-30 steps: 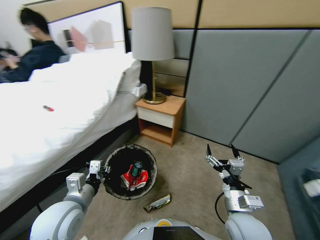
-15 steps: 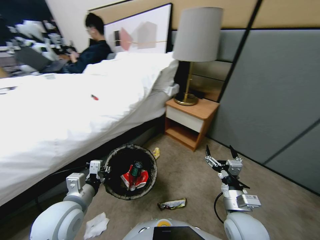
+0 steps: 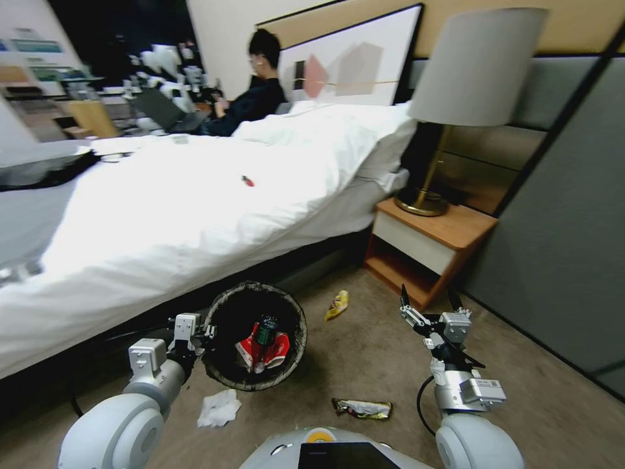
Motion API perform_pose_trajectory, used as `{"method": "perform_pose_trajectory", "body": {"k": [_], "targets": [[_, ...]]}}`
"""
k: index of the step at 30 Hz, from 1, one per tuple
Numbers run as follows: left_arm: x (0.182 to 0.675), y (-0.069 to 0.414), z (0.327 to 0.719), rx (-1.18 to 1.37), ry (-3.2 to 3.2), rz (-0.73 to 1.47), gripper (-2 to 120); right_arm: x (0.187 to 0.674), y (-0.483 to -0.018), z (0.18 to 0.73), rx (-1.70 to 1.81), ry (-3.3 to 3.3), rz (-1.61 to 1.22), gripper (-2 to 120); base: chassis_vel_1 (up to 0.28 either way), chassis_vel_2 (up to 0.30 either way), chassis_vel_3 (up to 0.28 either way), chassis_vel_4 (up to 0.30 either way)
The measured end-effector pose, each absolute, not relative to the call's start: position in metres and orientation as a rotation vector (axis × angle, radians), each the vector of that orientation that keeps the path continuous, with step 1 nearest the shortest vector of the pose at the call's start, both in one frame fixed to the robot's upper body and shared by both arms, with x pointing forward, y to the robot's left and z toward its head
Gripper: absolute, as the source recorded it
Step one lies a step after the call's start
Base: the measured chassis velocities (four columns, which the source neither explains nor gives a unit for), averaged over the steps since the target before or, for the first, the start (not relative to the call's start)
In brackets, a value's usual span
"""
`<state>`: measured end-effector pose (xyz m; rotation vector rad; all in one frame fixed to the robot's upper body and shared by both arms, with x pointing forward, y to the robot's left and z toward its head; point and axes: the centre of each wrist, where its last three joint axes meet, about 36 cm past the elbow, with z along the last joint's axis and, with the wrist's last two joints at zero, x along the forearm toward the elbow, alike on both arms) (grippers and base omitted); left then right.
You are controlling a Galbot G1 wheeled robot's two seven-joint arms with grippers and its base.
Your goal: Pick up the trash bin, then pick up the garbage from the floor and place it into the trash bin.
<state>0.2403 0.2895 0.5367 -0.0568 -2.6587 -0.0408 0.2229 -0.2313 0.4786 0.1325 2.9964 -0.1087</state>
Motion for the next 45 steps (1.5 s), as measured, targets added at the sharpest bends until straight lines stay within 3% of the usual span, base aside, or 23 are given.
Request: {"method": "perform_pose_trajectory", "body": {"k": [25, 45], "targets": [[0.236, 0.293, 0.535, -0.041, -2.637, -0.072, 2, 0.218, -0.326, 0.476, -0.054, 3.143, -0.164, 100, 0.000, 0.000, 0.000, 0.000], [0.232, 0.289, 0.530, -0.034, -2.612, -0.051, 2, 0.214, -0.278, 0.460, 0.050, 3.140, -0.131, 100, 0.000, 0.000, 0.000, 0.000]]}}
